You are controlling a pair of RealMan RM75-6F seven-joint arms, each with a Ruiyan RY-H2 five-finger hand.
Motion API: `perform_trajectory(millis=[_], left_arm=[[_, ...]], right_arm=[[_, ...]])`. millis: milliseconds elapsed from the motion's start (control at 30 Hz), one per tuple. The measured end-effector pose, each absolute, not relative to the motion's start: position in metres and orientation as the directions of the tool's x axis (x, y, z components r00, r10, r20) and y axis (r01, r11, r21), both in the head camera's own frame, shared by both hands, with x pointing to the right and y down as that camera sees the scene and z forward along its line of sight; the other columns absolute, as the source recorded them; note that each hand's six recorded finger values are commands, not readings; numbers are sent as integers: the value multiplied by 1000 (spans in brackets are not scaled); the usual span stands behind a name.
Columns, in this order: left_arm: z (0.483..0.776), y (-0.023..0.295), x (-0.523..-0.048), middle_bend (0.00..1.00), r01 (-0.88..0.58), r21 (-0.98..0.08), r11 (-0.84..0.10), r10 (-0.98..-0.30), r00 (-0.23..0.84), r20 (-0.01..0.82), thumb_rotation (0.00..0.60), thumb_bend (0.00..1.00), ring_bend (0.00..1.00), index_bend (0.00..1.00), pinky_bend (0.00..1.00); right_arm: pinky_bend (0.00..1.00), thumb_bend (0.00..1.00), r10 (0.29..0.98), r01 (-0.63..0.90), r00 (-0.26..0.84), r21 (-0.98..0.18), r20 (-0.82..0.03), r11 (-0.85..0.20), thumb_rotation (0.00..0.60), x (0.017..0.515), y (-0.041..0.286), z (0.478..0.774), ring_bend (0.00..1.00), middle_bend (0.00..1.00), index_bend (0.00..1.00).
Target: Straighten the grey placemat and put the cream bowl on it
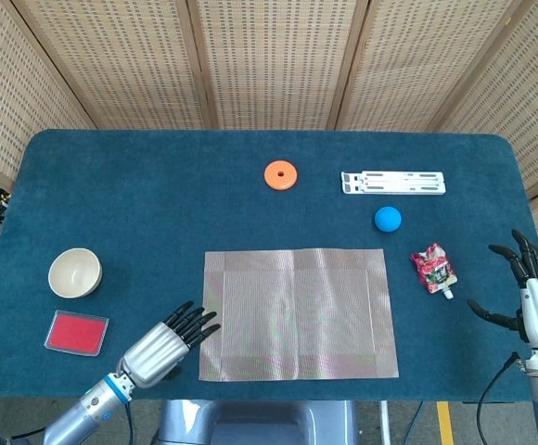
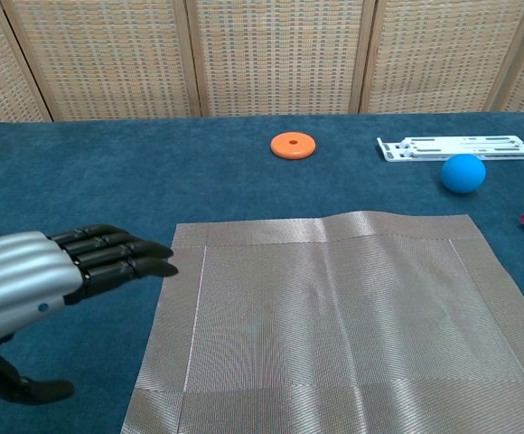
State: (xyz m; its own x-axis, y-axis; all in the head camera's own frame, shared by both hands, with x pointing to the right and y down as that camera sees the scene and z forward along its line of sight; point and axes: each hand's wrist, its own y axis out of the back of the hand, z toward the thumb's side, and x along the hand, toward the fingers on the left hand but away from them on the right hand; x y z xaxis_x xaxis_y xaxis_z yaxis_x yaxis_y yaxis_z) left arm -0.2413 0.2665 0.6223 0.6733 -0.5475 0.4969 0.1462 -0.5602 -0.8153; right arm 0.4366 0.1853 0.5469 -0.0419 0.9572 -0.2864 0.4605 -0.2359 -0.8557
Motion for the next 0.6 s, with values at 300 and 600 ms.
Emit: perform_trajectory(millis=[300,600], left_arm=[[600,229,-329,0,75,-861,-503,-746,464,477,600,199,0,211,0],[607,207,-424,0,85,-871,-484,-842,228,490,600,217,0,382,0]], right_arm=[[0,286,956,451,-2,-854,-292,-260,600,425,194,543,0,0,230],[0,286,950,451,15,-846,-311,-284,600,420,197,545,0,0,230]])
